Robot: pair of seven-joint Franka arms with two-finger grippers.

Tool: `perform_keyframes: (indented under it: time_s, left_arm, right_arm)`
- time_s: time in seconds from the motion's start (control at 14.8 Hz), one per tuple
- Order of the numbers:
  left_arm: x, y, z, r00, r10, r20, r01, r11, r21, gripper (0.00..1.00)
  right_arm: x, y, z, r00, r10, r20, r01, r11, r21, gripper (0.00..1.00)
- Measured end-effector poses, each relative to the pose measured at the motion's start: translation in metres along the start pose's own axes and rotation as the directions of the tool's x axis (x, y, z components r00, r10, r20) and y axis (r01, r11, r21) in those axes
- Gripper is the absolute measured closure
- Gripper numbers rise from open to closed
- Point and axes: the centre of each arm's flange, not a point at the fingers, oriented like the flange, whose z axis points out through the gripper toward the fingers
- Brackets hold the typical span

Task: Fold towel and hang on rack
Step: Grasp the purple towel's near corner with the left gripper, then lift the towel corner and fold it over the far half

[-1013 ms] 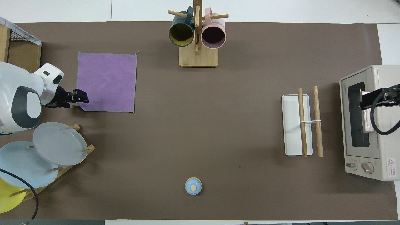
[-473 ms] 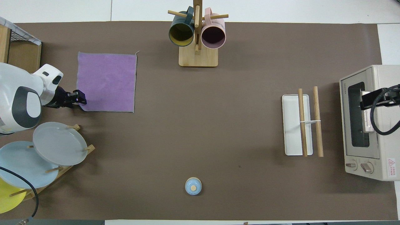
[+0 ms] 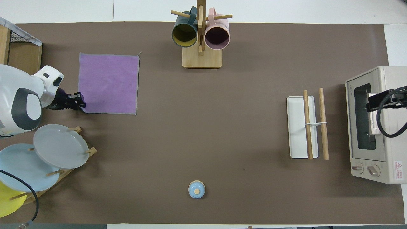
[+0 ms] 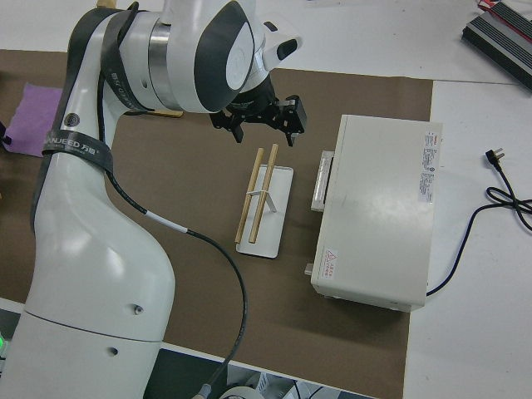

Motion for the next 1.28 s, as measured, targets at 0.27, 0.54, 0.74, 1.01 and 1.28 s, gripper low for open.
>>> perform_keyframes:
  time_s: [0.27, 0.54, 0.74, 1.01, 1.28]
  left_arm:
    - [0.000, 0.000, 0.000, 1.000, 0.000, 0.000, 0.000, 1.000, 0.000, 0.97]
    - [0.000, 0.000, -0.001, 1.000, 0.003, -0.001, -0.003, 1.000, 0.000, 0.98]
    - [0.003, 0.001, -0.004, 0.999, 0.032, -0.009, -0.032, 0.999, -0.001, 0.98]
    - [0.011, 0.018, -0.036, 0.988, 0.157, -0.004, -0.157, 0.984, 0.082, 0.98]
    - [-0.020, 0.139, -0.059, 0.924, 0.381, 0.038, -0.379, 0.896, 0.229, 0.98]
  right_arm:
    - [0.000, 0.000, 0.000, 1.000, 0.000, 0.000, 0.000, 1.000, 0.000, 0.00]
    - [0.000, 0.000, 0.000, 1.000, 0.000, 0.000, 0.000, 1.000, 0.000, 0.00]
    - [0.000, 0.000, 0.000, 1.000, 0.000, 0.000, 0.000, 1.000, 0.000, 0.00]
    - [0.000, 0.000, 0.000, 1.000, 0.000, 0.000, 0.000, 1.000, 0.000, 0.00]
    - [0.000, 0.000, 0.000, 1.000, 0.000, 0.000, 0.000, 1.000, 0.000, 0.00]
